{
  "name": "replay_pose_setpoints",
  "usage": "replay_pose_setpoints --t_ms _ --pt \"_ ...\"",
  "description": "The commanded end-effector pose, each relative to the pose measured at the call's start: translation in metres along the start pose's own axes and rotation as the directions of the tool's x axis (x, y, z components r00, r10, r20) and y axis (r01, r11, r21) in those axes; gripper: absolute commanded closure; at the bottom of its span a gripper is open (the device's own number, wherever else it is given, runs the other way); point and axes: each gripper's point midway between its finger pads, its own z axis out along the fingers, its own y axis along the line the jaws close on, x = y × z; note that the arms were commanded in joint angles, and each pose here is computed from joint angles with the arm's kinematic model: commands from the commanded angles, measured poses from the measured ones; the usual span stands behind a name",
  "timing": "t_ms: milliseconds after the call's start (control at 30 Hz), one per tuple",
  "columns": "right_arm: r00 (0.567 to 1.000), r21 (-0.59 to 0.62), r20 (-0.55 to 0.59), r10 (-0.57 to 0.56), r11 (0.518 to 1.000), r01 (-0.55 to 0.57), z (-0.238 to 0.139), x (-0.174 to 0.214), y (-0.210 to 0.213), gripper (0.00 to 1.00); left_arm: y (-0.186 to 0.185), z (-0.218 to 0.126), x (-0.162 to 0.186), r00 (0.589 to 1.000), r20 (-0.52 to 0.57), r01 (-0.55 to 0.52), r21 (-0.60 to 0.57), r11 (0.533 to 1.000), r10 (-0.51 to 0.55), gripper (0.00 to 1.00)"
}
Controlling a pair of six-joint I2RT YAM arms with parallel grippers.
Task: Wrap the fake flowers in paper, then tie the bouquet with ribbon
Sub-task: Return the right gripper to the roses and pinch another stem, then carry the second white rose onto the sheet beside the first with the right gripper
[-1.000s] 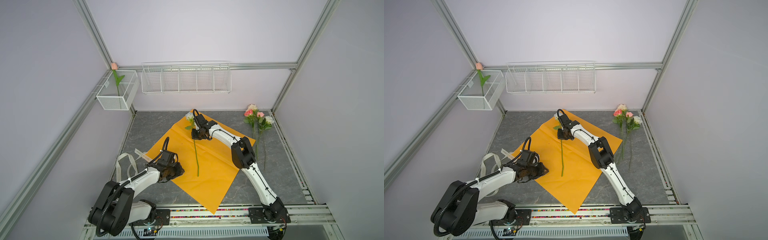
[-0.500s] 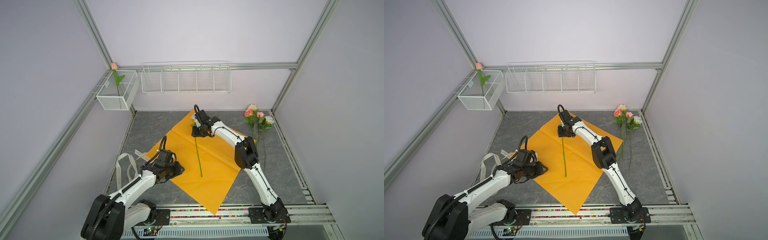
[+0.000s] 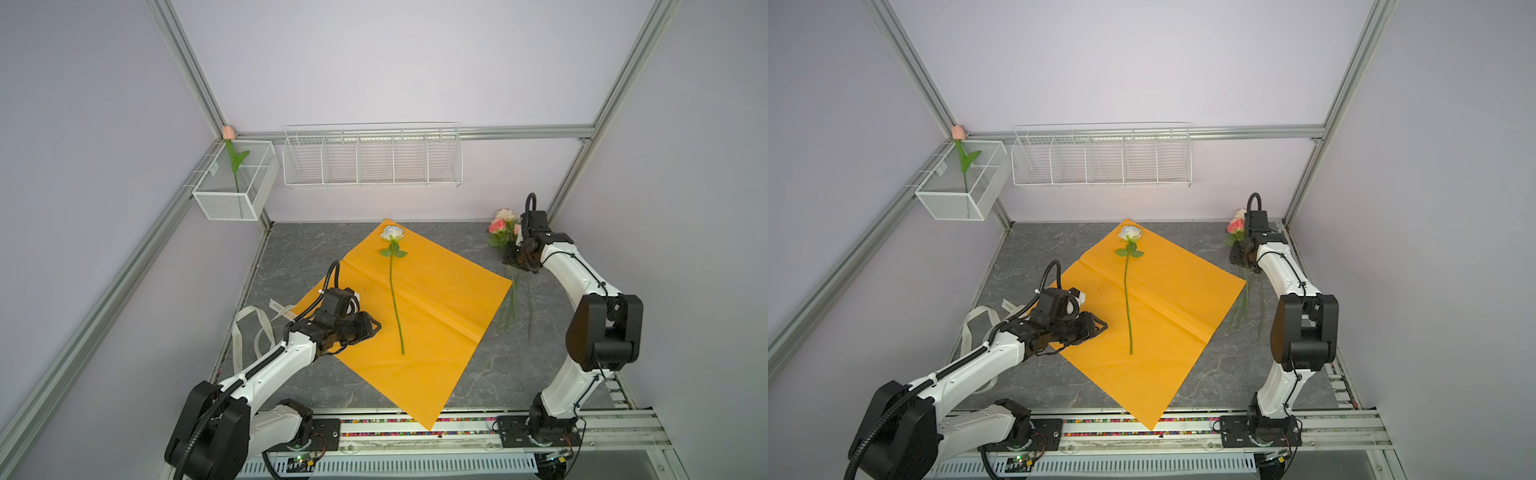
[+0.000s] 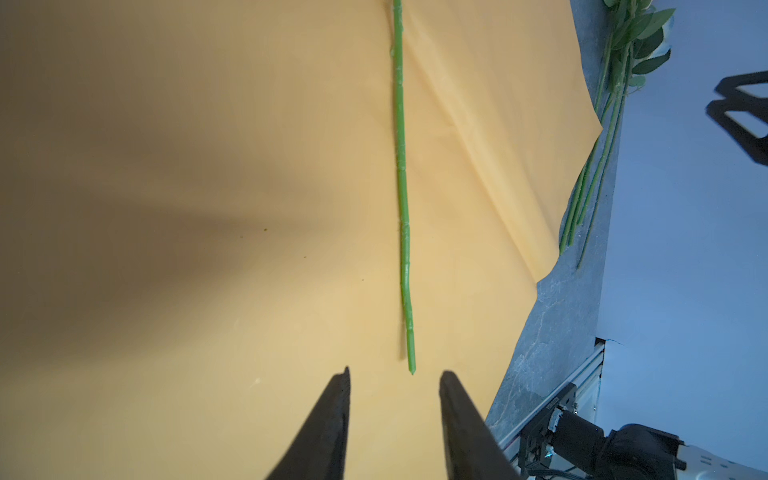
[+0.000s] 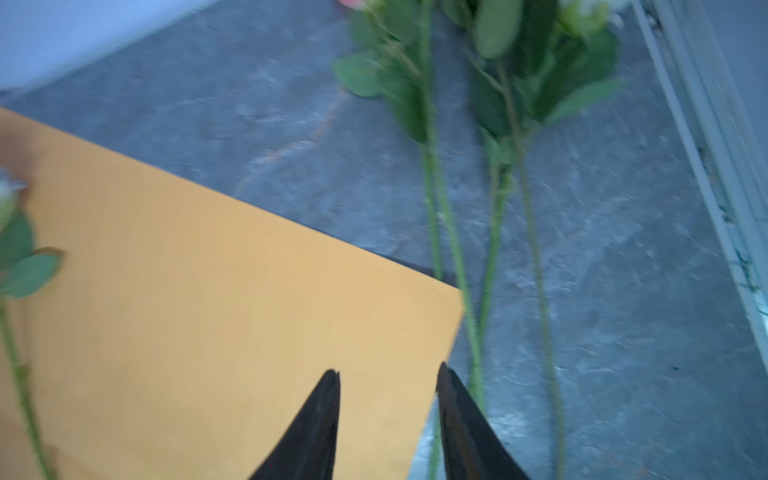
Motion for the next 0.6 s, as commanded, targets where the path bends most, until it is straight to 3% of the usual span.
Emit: replay_pose_setpoints --t_ms 0,333,567 --pt "0.994 -0.017 -0.095 -0.063 0.998 0.061 0.024 0.015 -0.004 0.61 -0.022 0.005 -0.011 0.999 0.014 -0.035 0.035 0.999 0.034 0.62" --pt "0.984 0.113 -0.134 -0.114 0.985 0.13 0.079 -0.027 -0.023 0.61 -0.031 0.013 -0.015 0.999 0.005 -0.032 0.038 0.999 0.032 0.6" --pt "0.967 0.079 -0.214 -0.138 0.984 0.158 0.114 -0.03 -0.024 0.69 -0.025 0.013 -0.016 1.0 0.018 -0.026 0.012 1.0 0.026 0.6"
